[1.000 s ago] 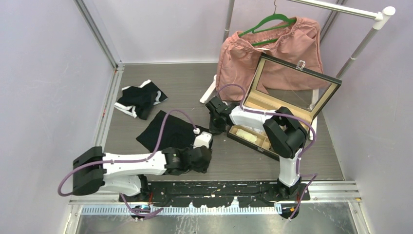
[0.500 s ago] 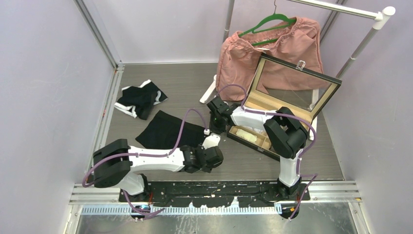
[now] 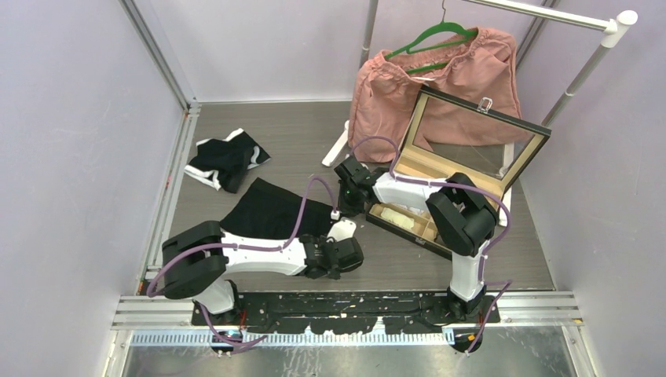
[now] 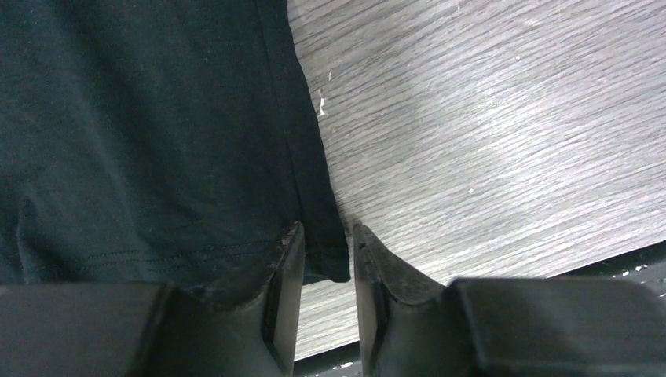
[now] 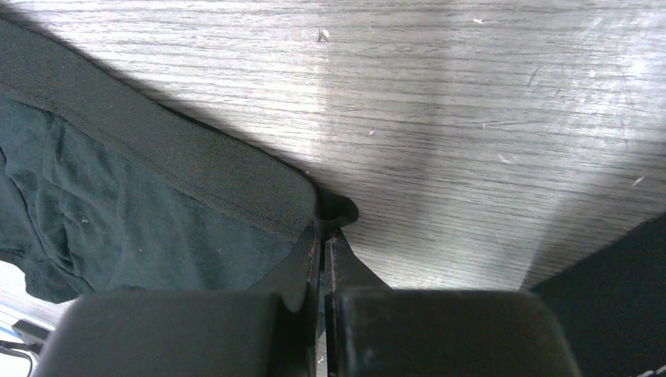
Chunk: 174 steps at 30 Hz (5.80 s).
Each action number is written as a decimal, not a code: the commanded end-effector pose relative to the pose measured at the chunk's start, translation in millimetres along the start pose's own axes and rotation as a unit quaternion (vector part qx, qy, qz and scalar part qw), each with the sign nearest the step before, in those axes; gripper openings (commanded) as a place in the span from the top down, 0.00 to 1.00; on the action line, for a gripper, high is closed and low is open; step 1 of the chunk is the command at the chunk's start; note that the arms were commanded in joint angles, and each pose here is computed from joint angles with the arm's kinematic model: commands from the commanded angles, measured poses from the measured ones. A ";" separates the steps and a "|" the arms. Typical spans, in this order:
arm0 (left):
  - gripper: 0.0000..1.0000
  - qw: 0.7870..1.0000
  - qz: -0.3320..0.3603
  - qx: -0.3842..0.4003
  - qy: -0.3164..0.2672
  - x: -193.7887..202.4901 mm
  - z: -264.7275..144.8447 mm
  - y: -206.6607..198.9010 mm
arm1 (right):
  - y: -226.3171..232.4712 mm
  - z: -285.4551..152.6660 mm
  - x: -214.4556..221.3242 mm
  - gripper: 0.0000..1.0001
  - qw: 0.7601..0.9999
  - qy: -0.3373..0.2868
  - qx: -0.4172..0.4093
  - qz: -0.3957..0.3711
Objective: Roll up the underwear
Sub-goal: Fold the underwear at the center of the board.
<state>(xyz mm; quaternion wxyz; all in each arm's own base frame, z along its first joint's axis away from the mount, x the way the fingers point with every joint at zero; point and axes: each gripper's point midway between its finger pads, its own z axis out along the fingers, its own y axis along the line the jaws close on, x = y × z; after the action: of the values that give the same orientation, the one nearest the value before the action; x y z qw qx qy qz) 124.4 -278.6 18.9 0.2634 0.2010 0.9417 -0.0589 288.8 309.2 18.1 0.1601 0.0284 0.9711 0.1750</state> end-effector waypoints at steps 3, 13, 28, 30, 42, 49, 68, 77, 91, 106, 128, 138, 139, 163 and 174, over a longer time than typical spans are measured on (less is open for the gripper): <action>0.83 0.998 0.014 -0.031 0.047 19.3 8.3 5.2 | -36.8 1.2 9.7 0.99 0.998 0.001 0.065 -0.005; 0.99 0.999 0.017 0.033 0.017 -11.6 -15.5 -21.3 | -27.1 -36.2 -6.4 0.99 0.999 -0.027 0.040 -0.022; 0.99 0.985 0.040 0.165 0.018 -62.6 -79.5 -87.7 | -46.6 -123.5 -1.1 0.99 0.998 -0.007 0.035 -0.047; 0.99 0.982 0.040 0.186 0.017 -64.6 -85.7 -98.6 | -56.2 -135.2 -0.6 0.99 0.997 -0.013 0.053 -0.051; 0.99 0.979 0.023 0.203 -0.020 -94.5 -105.8 -90.0 | -41.7 -191.6 -15.7 0.99 0.997 -0.048 0.020 -0.052; 0.99 0.984 -0.027 0.168 -0.044 -114.7 -103.4 -29.9 | -4.3 -170.8 -38.3 0.99 0.998 -0.040 -0.025 -0.040; 0.99 0.992 -0.118 0.019 -0.031 -100.8 -60.5 106.8 | 41.5 -78.6 -105.0 0.99 0.999 -0.031 -0.009 -0.022; 0.99 0.988 -0.151 -0.005 -0.019 -90.8 -44.3 132.1 | 43.1 -31.4 -122.1 0.99 1.000 -0.018 0.008 -0.009; 0.99 0.983 -0.181 -0.033 0.000 -79.7 -15.8 147.9 | 43.5 -0.5 -125.4 0.91 1.000 -0.006 0.014 -0.011; 0.99 0.974 -0.217 -0.063 0.016 -61.9 5.1 165.8 | 86.5 3.4 -140.9 0.72 0.995 0.001 -0.103 0.007; 0.52 0.965 -0.251 -0.062 -0.031 -66.5 -18.2 178.0 | 13.4 -92.0 -165.8 0.42 0.987 -0.149 -0.033 -0.048; 0.50 0.961 -0.273 -0.030 -0.030 -68.8 -4.2 178.9 | -2.5 -128.8 -153.5 0.00 0.964 -0.216 -0.156 -0.020; 0.50 0.960 -0.279 -0.024 -0.033 -69.5 -3.2 178.9 | -3.3 -126.0 -154.3 0.00 0.964 -0.203 -0.175 -0.007; 0.51 0.950 -0.306 0.024 -0.052 -60.1 2.5 182.6 | 109.2 -28.3 -111.8 0.30 0.994 -0.087 -0.009 -0.068; 0.52 0.952 -0.299 0.036 -0.053 -58.5 2.1 179.4 | 109.9 3.5 -97.5 0.40 0.991 -0.061 0.059 -0.102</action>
<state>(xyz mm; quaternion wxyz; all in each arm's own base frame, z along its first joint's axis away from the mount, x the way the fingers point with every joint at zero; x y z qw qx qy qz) 236.9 -129.4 36.9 0.2543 -0.0951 0.9498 -0.1556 384.9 404.0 65.0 0.2239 -0.0491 0.9665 0.1156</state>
